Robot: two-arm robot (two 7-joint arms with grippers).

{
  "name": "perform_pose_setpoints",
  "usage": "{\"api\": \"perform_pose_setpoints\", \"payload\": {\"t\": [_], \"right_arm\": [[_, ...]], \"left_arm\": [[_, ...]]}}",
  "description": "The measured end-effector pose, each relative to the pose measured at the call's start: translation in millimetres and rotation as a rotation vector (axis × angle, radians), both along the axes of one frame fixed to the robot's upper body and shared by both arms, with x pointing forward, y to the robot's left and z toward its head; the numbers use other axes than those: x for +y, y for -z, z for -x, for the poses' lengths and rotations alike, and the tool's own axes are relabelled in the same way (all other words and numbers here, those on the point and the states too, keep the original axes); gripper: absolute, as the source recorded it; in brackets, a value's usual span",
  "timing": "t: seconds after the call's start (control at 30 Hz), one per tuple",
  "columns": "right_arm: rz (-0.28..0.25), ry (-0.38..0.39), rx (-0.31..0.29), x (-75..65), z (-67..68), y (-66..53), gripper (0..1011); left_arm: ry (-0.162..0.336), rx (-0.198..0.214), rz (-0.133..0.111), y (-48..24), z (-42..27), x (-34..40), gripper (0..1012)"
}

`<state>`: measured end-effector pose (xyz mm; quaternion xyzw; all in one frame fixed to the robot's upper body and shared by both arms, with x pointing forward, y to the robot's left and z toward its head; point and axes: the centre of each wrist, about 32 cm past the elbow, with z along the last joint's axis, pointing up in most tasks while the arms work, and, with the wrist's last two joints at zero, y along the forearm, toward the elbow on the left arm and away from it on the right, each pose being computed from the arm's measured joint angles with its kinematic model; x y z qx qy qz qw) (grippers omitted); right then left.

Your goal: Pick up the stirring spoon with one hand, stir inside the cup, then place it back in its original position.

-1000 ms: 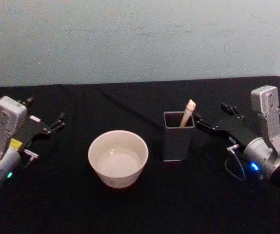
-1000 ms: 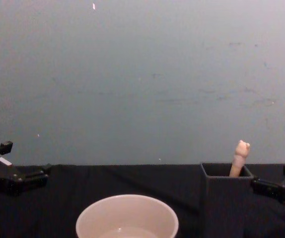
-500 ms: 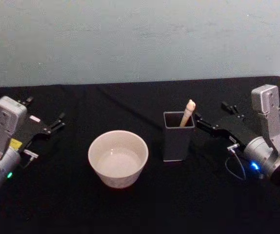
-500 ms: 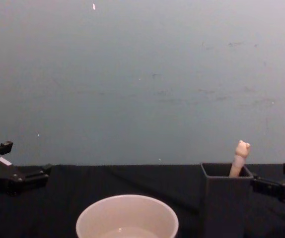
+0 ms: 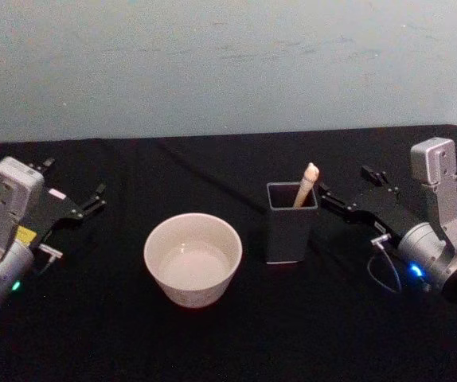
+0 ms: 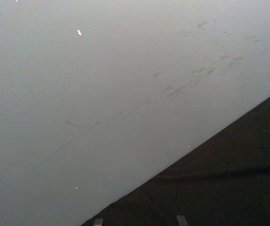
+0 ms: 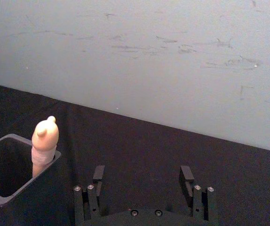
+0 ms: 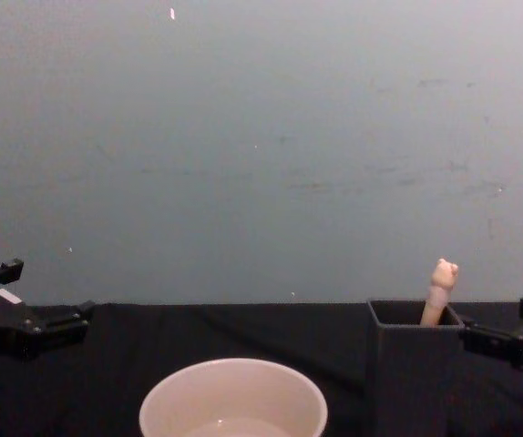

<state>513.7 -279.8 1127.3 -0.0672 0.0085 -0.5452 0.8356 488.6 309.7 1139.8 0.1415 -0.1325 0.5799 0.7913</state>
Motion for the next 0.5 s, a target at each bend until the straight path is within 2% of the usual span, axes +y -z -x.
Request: {"api": "perform_pose_setpoints", "payload": {"t": [0.5], "right_arm": [[-0.001, 0.000, 0.000, 0.0, 0.0, -0.1, 1000]], "left_arm": [[0.000, 0.000, 0.000, 0.0, 0.0, 0.0, 1001]]}}
